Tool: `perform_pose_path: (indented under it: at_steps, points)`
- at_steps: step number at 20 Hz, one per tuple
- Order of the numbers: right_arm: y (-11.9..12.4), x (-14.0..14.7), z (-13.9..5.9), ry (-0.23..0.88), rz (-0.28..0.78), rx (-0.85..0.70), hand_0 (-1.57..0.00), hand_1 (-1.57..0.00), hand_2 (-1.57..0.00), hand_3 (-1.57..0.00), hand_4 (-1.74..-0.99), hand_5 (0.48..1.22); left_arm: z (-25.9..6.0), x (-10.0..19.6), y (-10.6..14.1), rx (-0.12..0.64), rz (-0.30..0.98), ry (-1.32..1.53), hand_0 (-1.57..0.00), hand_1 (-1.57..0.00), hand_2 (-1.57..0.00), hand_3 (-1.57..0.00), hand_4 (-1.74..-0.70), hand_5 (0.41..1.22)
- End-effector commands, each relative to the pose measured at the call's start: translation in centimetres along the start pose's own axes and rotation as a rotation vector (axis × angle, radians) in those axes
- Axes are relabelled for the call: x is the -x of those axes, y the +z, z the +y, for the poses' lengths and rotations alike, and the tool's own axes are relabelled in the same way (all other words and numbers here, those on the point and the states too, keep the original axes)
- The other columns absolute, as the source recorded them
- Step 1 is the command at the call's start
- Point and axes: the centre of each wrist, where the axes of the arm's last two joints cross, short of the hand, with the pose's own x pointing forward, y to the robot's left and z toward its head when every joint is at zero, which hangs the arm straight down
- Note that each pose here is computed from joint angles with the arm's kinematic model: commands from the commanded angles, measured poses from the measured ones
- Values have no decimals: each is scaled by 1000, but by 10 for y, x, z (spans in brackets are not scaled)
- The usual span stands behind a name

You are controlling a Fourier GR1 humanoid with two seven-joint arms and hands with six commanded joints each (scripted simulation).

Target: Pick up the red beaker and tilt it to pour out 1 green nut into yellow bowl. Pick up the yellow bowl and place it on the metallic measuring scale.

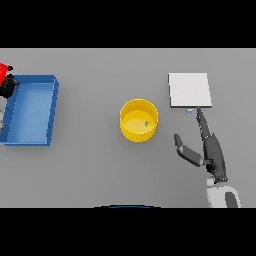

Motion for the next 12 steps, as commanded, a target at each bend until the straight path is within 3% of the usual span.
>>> perform_pose_path:
  at_steps: [1,4,6,7,8,9,10,12]
  points:
    - [-4,-2,2,-3,-2,-1,1,1,1,1,-1217,666,-7,3,3,2,8,1,-1571,-1571,-1571,-1509,-1741,1221]
    - [1,-1,3,5,-4,4,1,1,1,1,-1207,665,-12,13,5,3,33,2,-1571,-1571,-1571,-1539,-1741,1117]
    - [3,1,2,-1,-4,-1,1,1,1,1,-1205,664,-14,20,5,12,53,-23,-1571,-1571,-1571,-1551,-1741,967]
    - [3,0,2,4,-20,0,1,1,1,1,-1202,667,-16,24,8,31,57,-46,-1571,-1571,-1571,-1555,-1667,908]
    - [1,1,1,9,-5,4,1,1,1,1,-1197,664,-18,23,8,60,56,-65,-1571,-1571,-1571,-1503,-1530,865]
    - [3,-1,1,7,-8,0,1,1,1,1,-1192,663,-17,22,14,106,40,-83,-1564,-1449,-1432,-1362,-1374,830]
    - [6,1,-1,0,-11,-2,1,1,1,1,-1188,663,-11,21,18,161,33,-89,-1457,-1180,-1187,-1129,-1229,803]
    - [5,0,-1,6,-12,7,1,1,1,1,-1185,665,0,20,17,239,52,-120,-932,-755,-767,-722,-1034,758]
